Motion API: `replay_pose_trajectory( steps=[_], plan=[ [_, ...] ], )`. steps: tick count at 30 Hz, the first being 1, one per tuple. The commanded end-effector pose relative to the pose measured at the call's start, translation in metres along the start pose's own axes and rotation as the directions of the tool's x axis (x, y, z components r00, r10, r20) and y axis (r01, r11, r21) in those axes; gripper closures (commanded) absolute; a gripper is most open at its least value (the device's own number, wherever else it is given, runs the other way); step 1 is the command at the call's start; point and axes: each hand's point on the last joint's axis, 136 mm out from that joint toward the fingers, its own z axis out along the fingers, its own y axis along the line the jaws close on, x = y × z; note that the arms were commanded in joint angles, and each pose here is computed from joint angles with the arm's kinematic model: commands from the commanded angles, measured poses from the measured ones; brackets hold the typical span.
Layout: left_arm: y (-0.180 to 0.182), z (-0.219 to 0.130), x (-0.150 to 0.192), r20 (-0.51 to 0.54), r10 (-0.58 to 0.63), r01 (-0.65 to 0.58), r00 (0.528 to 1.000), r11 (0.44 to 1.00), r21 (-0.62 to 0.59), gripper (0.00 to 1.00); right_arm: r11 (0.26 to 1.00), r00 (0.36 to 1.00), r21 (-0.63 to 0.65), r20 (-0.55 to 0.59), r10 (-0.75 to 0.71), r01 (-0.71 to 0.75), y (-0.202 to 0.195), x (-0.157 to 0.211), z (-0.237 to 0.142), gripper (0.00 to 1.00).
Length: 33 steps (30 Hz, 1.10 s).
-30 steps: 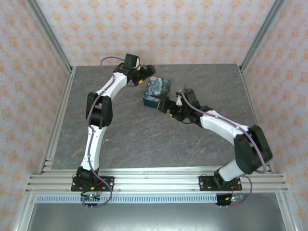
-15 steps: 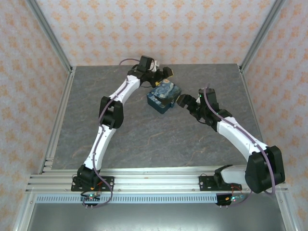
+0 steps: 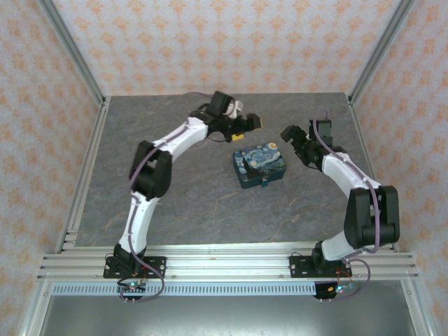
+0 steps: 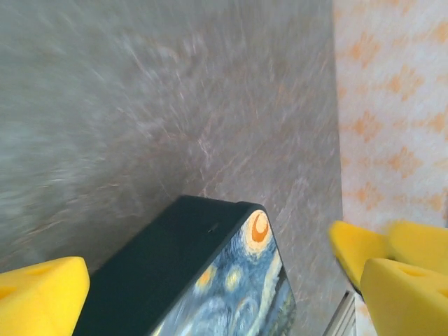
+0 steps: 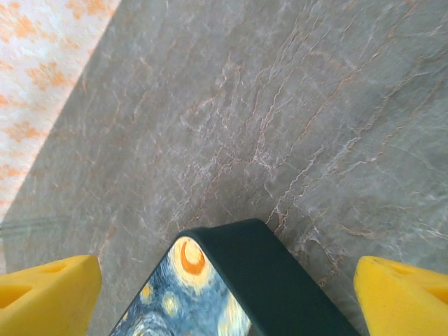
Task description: Unlock the padlock with the key
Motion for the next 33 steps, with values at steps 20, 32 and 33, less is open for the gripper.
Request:
replay_pose_trajectory(
  steps=[20, 32, 33],
  plan=[
    [0.09, -0.104, 0.082, 0.256, -0.076, 0.123, 0.964, 0.977, -0.172, 0.0, 0.984, 0.98, -0.175, -0.197, -0.001, -0.035, 0.045, 0.118, 0.027, 0.1],
    [0.096, -0.091, 0.085, 0.275, -0.146, 0.178, 0.95, 0.98, -0.093, 0.0, 0.977, 0.978, -0.207, -0.211, -0.003, -0.041, 0.076, 0.143, 0.034, 0.1],
    [0.097, -0.089, 0.086, 0.274, -0.156, 0.187, 0.949, 0.979, -0.088, 0.0, 0.977, 0.977, -0.208, -0.211, 0.0, -0.045, 0.076, 0.143, 0.034, 0.1]
  ],
)
